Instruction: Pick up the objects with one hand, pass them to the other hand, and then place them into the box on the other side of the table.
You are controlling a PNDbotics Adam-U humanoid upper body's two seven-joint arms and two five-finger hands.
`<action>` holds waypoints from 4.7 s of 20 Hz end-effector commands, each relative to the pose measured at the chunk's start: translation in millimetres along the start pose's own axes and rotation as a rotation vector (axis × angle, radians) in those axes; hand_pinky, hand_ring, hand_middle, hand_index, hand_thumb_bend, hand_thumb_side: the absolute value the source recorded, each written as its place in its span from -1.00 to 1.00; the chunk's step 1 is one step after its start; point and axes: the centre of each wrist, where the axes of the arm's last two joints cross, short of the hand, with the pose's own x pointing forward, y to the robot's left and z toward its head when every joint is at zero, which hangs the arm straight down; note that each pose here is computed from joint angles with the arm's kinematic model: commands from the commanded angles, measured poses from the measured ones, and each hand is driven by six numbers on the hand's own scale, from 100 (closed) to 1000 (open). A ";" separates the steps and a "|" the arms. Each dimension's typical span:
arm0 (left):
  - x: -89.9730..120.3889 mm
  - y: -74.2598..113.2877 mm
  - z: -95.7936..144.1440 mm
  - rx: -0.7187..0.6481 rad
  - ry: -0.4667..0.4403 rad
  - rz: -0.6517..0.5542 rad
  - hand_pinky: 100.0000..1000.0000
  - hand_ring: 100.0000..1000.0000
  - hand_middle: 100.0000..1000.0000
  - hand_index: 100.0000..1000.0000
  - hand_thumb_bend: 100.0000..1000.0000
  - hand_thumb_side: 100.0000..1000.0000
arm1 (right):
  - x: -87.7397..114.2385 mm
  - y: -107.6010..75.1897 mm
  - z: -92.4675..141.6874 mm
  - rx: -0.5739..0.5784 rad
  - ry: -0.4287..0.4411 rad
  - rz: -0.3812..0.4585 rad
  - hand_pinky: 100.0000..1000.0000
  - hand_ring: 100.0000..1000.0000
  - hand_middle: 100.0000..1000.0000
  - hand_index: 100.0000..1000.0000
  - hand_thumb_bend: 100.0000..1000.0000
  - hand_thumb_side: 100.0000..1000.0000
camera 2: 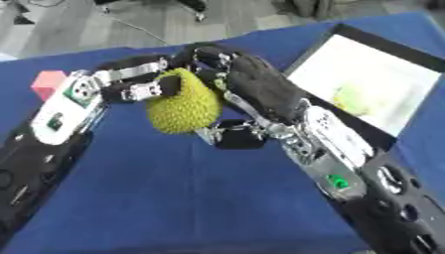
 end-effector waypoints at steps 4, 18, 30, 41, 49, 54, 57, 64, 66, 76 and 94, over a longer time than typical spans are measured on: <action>28.4 5.0 -19.5 -0.144 -0.196 -0.160 0.28 0.04 0.16 0.50 -1.00 0.88 | -22.9 12.4 10.4 -0.004 0.118 -0.033 0.53 0.80 0.54 -0.41 -1.00 -0.68; 29.9 -5.7 -27.0 -0.166 -0.245 -0.085 0.32 0.05 0.17 0.52 -1.00 0.90 | -32.6 23.5 13.8 -0.052 0.159 -0.048 0.52 0.81 0.53 -0.39 -1.00 -0.66; 28.7 2.3 -17.3 -0.112 -0.218 -0.004 0.31 0.04 0.16 0.50 -1.00 0.90 | -33.8 25.8 15.7 -0.048 0.162 -0.050 0.52 0.81 0.53 -0.39 -1.00 -0.66; 22.2 13.5 -0.6 -0.027 -0.179 0.096 0.27 0.00 0.11 0.42 -1.00 0.82 | -33.5 26.4 17.2 -0.041 0.149 -0.049 0.54 0.81 0.53 -0.40 -1.00 -0.66; 16.4 19.6 12.3 0.022 -0.140 0.127 0.26 0.00 0.04 0.40 -1.00 0.75 | -33.7 24.9 18.1 -0.066 0.157 -0.042 0.54 0.81 0.53 -0.40 -1.00 -0.64; 14.2 21.0 18.5 0.031 -0.113 0.124 0.26 0.00 0.04 0.39 -1.00 0.76 | -34.7 26.1 20.3 -0.081 0.179 -0.038 0.54 0.83 0.57 -0.39 -1.00 -0.63; 13.9 19.6 20.1 0.026 -0.105 0.117 0.26 0.00 0.04 0.39 -1.00 0.77 | -36.6 27.3 22.4 -0.093 0.208 -0.033 0.54 0.83 0.60 -0.38 -1.00 -0.62; 9.9 16.3 27.9 0.040 -0.081 0.123 0.26 0.00 0.03 0.39 -1.00 0.77 | -39.6 31.6 27.9 -0.170 0.297 -0.005 0.53 0.82 0.60 -0.38 -1.00 -0.54; 8.7 16.3 31.4 0.052 -0.076 0.129 0.26 0.00 0.03 0.39 -1.00 0.76 | -39.9 33.9 29.4 -0.194 0.319 -0.005 0.53 0.83 0.59 -0.37 -1.00 -0.52; 4.0 17.1 48.2 0.104 -0.051 0.151 0.26 0.00 0.03 0.38 -1.00 0.74 | -41.5 40.8 37.3 -0.282 0.401 -0.036 0.51 0.84 0.40 -0.35 -1.00 -0.42; -2.0 16.2 103.9 0.257 -0.012 0.184 0.26 0.00 0.03 0.38 -1.00 0.63 | -87.0 -1.0 76.8 -0.436 0.665 0.100 0.48 0.85 0.46 -0.26 -1.00 -0.32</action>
